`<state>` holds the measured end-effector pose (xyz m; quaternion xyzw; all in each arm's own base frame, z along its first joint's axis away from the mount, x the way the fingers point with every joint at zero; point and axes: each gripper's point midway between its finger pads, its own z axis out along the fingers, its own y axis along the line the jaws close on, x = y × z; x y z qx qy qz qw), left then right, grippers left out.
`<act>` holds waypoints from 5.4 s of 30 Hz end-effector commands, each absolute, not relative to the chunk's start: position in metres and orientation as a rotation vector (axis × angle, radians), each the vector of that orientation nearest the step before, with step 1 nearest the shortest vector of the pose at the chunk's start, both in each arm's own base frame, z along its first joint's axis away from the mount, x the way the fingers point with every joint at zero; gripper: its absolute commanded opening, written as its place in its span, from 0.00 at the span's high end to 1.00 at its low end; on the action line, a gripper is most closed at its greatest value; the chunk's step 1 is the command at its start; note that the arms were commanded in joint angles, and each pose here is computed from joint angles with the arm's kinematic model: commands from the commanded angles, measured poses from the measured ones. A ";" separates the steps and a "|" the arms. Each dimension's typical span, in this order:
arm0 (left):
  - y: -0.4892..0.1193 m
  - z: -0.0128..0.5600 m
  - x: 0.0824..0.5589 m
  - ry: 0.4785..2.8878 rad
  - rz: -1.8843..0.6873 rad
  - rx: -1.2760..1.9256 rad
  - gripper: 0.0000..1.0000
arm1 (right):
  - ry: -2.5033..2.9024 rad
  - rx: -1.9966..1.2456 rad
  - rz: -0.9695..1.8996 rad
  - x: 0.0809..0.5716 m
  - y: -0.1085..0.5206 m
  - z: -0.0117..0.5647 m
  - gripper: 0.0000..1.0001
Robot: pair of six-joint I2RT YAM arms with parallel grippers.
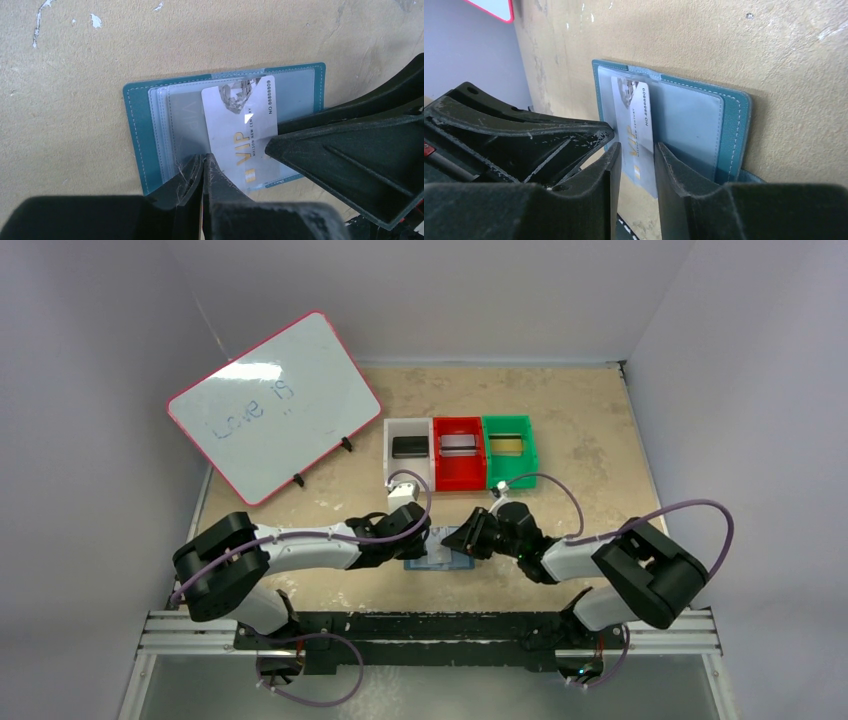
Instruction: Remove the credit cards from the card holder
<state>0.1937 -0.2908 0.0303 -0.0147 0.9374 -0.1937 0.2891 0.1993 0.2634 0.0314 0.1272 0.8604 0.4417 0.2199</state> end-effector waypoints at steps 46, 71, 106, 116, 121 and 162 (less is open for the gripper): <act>-0.279 0.033 0.199 2.496 -0.402 -0.037 1.00 | 2.245 0.316 1.088 0.214 0.239 0.049 1.00; -0.214 0.153 0.243 2.130 -0.249 -0.209 0.48 | 1.760 0.018 1.028 0.233 0.222 0.149 1.00; -0.020 0.199 0.256 2.011 0.257 -0.561 0.18 | 1.532 -0.682 0.063 0.340 0.207 0.227 1.00; -0.015 0.202 0.256 1.997 0.297 -0.574 0.17 | 1.561 -0.906 -0.103 0.375 0.224 0.196 1.00; -0.012 0.206 0.255 1.982 0.297 -0.586 0.16 | 1.546 -1.049 -0.247 0.394 0.220 0.179 1.00; -0.010 0.216 0.250 1.951 0.257 -0.601 0.13 | 1.456 -1.565 -0.339 0.475 0.233 0.112 1.00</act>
